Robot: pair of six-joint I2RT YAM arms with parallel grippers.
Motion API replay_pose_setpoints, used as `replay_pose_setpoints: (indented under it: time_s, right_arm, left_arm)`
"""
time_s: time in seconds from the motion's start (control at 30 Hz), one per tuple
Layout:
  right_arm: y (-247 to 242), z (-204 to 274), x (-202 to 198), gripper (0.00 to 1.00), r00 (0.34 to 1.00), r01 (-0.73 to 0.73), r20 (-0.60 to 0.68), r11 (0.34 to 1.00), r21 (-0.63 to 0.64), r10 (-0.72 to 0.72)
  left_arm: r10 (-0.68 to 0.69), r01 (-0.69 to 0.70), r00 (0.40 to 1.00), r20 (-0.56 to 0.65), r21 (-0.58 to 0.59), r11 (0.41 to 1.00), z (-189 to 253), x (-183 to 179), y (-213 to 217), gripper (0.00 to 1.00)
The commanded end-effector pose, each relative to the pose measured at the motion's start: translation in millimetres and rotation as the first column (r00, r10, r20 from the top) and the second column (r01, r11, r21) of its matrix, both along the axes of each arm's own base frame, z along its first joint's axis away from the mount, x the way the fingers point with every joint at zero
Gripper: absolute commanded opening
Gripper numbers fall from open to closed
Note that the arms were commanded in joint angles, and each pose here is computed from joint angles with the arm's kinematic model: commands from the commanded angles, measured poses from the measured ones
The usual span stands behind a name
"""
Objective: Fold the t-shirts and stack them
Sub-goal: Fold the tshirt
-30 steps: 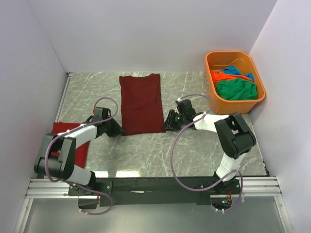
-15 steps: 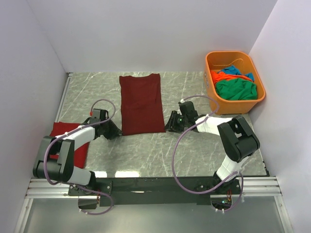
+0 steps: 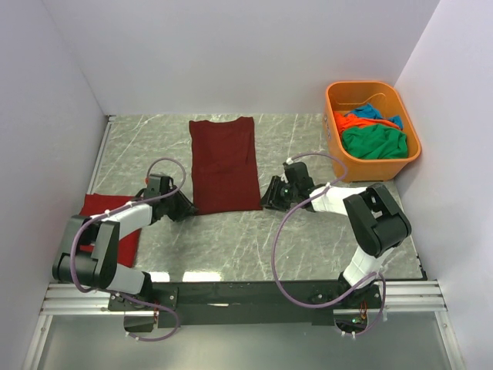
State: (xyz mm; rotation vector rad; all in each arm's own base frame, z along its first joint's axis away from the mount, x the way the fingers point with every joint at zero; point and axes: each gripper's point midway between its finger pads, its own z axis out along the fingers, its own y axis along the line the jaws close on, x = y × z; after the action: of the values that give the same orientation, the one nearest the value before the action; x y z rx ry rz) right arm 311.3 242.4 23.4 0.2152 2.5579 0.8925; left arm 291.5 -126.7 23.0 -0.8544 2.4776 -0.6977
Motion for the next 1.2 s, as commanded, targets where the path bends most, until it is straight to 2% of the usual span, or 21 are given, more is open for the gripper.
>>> replay_pose_setpoints:
  time_s: [0.0,0.3,0.33,0.4,0.43,0.47,0.53,0.6,0.87,0.9,1.03,1.17]
  right_arm:
    - [-3,-25,-14,0.43,0.998,-0.002,-0.061,0.999,-0.047,-0.001]
    - [1,-30,-20,0.4,0.997,0.0,-0.074,0.999,-0.052,-0.004]
    - [1,-30,-20,0.37,0.997,0.0,-0.074,0.999,-0.052,-0.004]
    - [1,-29,-18,0.31,0.997,0.003,-0.072,0.999,-0.046,-0.007]
    - [3,-27,-18,0.18,0.998,0.001,-0.068,0.999,-0.042,-0.004]
    - [3,-25,-18,0.13,0.998,0.0,-0.065,0.999,-0.038,-0.002]
    - [1,-23,-21,0.04,0.998,0.002,-0.059,0.999,-0.035,-0.004]
    - [-2,-21,-26,0.01,0.999,0.004,-0.05,0.999,-0.037,-0.006]
    - [-30,-19,-84,0.0,1.0,-0.001,-0.031,1.0,-0.03,0.0]
    - [-31,-10,-87,0.0,1.0,0.002,0.002,1.0,-0.017,-0.002]
    - [-40,-17,-130,0.0,1.0,0.003,-0.012,1.0,-0.015,-0.003]
    - [-47,-14,-154,0.0,1.0,0.024,0.001,1.0,0.013,-0.024]
  left_arm:
    - [0.005,-0.003,0.998,-0.057,0.036,0.999,-20,-13,3,0.35]
    - [-0.011,0.014,0.997,-0.076,0.036,0.999,-29,-17,-7,0.24]
    - [-0.012,0.015,0.997,-0.073,0.035,0.999,-28,-16,-7,0.21]
    - [-0.019,0.022,0.997,-0.071,0.03,0.999,-27,-16,-9,0.09]
    - [-0.025,0.027,0.997,-0.067,0.028,0.999,-24,-16,-11,0.03]
    - [-0.026,0.028,0.998,-0.064,0.028,0.999,-23,-16,-12,0.01]
    - [-0.029,0.031,0.998,-0.054,0.036,0.999,-17,-19,-14,0.01]
    - [-0.029,0.031,0.998,-0.056,0.039,0.999,-16,-26,-14,0.01]
    - [-0.055,0.056,0.998,-0.033,0.016,0.998,-7,-74,-33,0.01]
    - [-0.059,0.059,0.998,-0.001,0.002,0.998,2,-77,-37,0.01]
    - [-0.069,0.069,0.997,-0.019,-0.014,0.998,1,-116,-46,0.01]
    - [-0.081,0.08,0.996,-0.023,-0.045,0.996,5,-138,-48,0.01]
